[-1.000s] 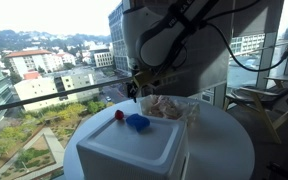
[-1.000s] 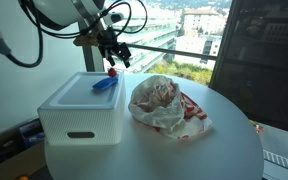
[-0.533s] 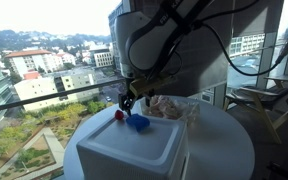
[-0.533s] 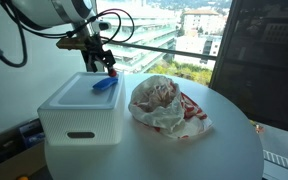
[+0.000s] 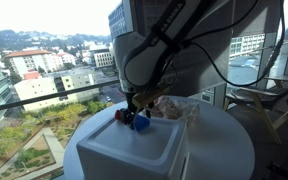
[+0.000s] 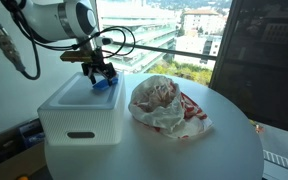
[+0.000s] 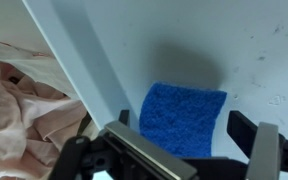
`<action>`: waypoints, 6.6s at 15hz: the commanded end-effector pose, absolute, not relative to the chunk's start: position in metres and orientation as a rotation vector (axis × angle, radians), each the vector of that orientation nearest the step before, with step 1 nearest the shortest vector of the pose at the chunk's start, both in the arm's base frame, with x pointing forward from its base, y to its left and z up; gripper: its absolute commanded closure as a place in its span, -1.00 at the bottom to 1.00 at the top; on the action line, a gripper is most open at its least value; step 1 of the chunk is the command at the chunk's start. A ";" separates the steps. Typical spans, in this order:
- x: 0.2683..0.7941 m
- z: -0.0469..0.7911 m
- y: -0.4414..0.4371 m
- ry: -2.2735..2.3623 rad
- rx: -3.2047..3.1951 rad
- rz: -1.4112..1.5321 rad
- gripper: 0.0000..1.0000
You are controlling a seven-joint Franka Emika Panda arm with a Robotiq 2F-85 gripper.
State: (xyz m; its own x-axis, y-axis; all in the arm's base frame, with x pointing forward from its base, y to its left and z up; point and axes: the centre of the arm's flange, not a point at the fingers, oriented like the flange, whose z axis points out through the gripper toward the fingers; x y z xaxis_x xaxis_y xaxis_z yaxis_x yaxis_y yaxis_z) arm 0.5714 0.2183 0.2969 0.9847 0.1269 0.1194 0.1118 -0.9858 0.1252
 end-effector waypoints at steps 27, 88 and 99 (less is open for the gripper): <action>0.663 0.280 0.027 -0.475 2.960 0.365 0.81; 0.675 0.316 0.213 0.028 3.045 0.367 0.37; 0.648 0.296 0.233 0.107 3.042 0.284 -1.00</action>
